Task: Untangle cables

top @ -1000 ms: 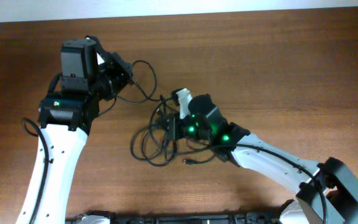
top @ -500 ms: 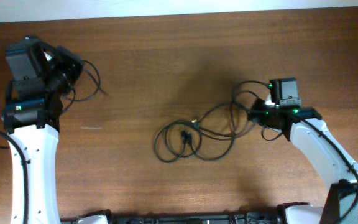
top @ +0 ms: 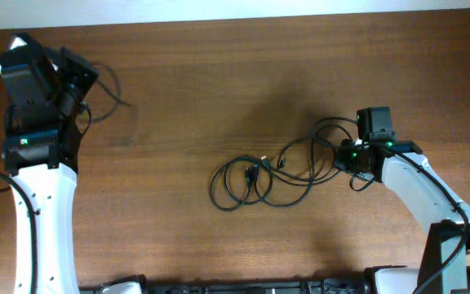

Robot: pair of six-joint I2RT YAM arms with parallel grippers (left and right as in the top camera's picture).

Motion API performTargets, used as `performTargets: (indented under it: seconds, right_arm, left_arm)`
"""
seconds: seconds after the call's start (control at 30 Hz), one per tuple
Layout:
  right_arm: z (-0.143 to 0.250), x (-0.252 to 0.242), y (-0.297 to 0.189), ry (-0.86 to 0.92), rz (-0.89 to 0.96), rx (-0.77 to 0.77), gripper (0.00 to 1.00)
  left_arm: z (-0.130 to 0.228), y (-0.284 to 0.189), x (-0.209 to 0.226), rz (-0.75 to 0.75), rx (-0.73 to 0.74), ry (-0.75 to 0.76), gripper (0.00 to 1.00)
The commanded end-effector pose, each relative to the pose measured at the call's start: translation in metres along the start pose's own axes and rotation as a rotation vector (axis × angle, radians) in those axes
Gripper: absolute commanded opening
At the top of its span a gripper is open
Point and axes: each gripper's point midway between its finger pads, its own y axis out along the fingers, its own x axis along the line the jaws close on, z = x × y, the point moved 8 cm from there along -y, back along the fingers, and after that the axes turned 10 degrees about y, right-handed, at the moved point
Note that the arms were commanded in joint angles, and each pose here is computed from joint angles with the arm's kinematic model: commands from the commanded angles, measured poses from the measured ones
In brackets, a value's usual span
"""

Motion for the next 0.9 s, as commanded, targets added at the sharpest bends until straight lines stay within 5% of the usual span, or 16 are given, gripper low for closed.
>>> performTargets:
  seconds: [0.0, 0.03, 0.07, 0.23, 0.47, 0.67, 0.87]
  right_arm:
    - [0.004, -0.004, 0.006, -0.010, 0.030, 0.011, 0.55]
    - [0.004, -0.004, 0.006, -0.010, 0.030, 0.011, 0.64]
    - [0.004, -0.004, 0.006, -0.010, 0.030, 0.011, 0.99]
    - [0.004, -0.004, 0.006, -0.010, 0.030, 0.010, 0.99]
    - [0.004, -0.004, 0.006, -0.010, 0.030, 0.010, 0.99]
    - [0.004, -0.004, 0.006, -0.010, 0.030, 0.010, 0.99]
    - [0.004, -0.004, 0.006, -0.010, 0.030, 0.010, 0.99]
  left_arm:
    - [-0.007, 0.004, 0.012, -0.134, -0.058, 0.080, 0.00]
    - [-0.006, 0.005, 0.013, -0.142, -0.054, 0.093, 0.00]
    - [-0.006, 0.007, 0.015, -0.159, -0.056, 0.109, 0.00]
    - [-0.003, 0.023, 0.022, -0.220, -0.041, 0.249, 0.00]
    - [-0.017, 0.061, 0.061, -0.419, -0.121, 0.221, 0.00]
    - [-0.039, 0.113, 0.100, -0.425, -0.141, 0.200, 0.00]
    - [0.008, 0.176, 0.139, -0.463, 0.013, 0.202, 0.04]
